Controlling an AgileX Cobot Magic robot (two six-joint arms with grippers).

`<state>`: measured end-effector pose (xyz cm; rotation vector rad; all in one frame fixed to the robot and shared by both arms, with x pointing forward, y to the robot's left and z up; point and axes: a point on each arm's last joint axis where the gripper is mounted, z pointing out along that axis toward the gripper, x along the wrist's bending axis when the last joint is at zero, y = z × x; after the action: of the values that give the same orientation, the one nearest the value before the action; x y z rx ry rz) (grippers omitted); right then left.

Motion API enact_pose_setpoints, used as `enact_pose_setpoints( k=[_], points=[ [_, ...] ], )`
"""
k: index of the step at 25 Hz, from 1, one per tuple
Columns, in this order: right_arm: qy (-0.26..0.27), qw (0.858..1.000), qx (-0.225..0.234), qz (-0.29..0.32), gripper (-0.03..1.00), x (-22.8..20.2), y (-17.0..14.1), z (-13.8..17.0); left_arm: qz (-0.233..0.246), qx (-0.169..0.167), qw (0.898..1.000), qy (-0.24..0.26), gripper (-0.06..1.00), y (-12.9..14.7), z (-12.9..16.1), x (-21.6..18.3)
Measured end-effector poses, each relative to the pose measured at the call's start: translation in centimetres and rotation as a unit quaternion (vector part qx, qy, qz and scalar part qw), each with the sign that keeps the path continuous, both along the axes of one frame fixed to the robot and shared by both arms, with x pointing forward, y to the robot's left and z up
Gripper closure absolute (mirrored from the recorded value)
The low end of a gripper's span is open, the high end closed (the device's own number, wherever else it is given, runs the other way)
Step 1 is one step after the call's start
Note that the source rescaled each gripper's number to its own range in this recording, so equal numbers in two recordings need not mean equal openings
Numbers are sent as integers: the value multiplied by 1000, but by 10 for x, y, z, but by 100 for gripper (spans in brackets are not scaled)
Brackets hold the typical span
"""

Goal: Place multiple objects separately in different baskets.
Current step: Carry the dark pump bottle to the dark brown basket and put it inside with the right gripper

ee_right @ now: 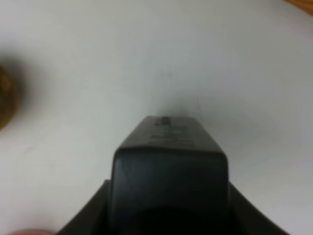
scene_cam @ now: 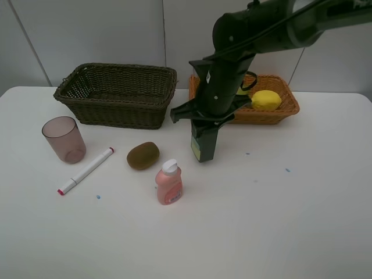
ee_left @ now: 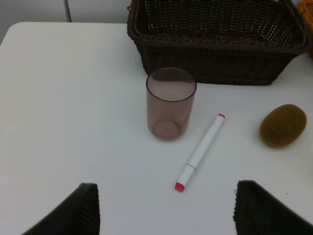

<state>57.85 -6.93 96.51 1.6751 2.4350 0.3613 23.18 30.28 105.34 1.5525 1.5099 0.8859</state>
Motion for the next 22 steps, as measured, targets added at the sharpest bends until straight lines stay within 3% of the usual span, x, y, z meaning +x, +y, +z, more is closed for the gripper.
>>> enact_pose_setpoints(
  k=[12,22],
  points=[
    [-89,995,47,4,85,-9,-8,79,0,0,1000,0,20,0,0,0],
    [-199,976,83,23,85,8,-1,116,0,0,1000,0,20,0,0,0]
  ],
)
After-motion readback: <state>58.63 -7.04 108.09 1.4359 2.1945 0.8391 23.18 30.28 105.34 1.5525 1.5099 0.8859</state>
